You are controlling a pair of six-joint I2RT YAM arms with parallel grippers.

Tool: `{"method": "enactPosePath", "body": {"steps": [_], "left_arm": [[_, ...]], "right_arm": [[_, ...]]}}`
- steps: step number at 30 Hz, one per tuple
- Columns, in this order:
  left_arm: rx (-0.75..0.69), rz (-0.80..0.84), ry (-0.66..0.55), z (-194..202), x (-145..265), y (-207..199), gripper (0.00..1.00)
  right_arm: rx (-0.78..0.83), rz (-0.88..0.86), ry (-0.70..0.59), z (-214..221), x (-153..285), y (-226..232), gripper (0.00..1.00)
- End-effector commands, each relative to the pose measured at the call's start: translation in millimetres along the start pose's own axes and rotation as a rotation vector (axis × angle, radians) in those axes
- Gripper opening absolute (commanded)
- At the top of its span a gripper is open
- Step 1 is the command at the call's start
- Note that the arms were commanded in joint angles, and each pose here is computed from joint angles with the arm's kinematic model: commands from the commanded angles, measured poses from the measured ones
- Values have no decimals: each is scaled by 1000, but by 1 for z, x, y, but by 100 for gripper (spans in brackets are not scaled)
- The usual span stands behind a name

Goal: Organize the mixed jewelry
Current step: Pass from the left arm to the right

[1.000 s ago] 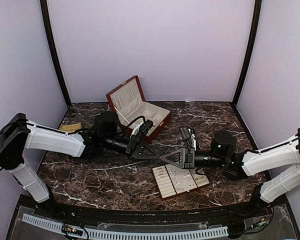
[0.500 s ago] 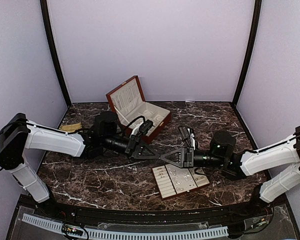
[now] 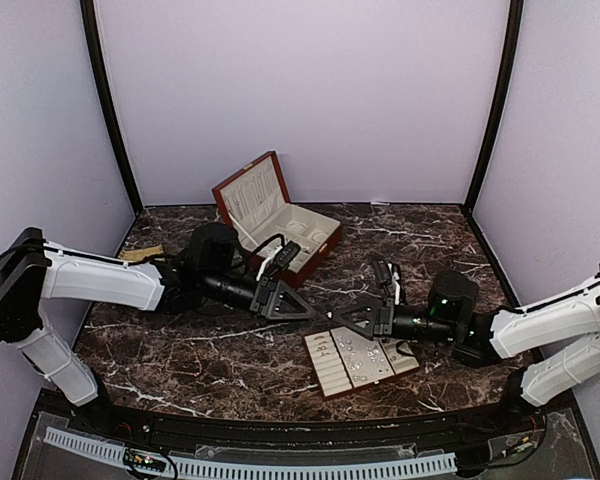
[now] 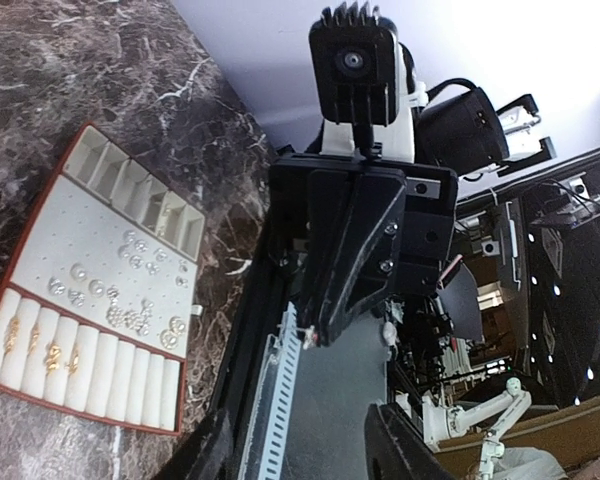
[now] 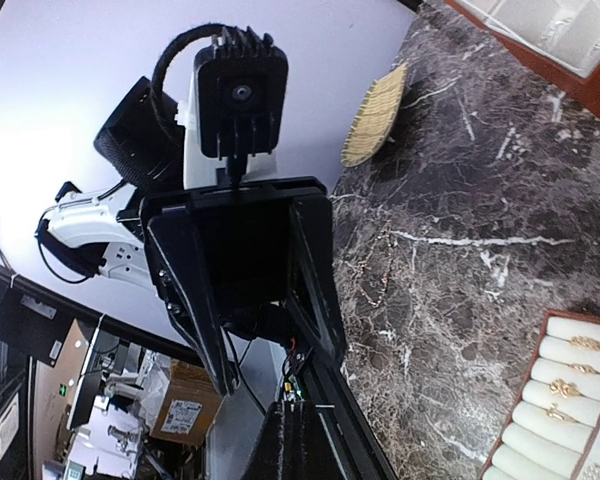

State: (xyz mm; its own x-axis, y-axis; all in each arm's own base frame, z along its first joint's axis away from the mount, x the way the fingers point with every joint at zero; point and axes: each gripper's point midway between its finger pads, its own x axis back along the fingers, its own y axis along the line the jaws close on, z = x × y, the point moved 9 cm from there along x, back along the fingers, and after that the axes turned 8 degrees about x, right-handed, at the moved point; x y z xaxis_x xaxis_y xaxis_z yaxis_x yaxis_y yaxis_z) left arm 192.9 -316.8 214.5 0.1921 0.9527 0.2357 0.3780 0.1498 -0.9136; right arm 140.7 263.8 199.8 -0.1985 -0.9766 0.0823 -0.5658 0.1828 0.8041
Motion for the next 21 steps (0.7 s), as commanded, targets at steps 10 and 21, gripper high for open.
{"method": "enactPosePath", "body": {"steps": [10,21], "left_arm": [[-256,-331,0,-23,19,6,52],[-274,-392,76,-23,4,40,52]], "right_arm": [[-304,270,-137,33,41,-48,0],[-448,334,-172,54,65,-67,0]]}}
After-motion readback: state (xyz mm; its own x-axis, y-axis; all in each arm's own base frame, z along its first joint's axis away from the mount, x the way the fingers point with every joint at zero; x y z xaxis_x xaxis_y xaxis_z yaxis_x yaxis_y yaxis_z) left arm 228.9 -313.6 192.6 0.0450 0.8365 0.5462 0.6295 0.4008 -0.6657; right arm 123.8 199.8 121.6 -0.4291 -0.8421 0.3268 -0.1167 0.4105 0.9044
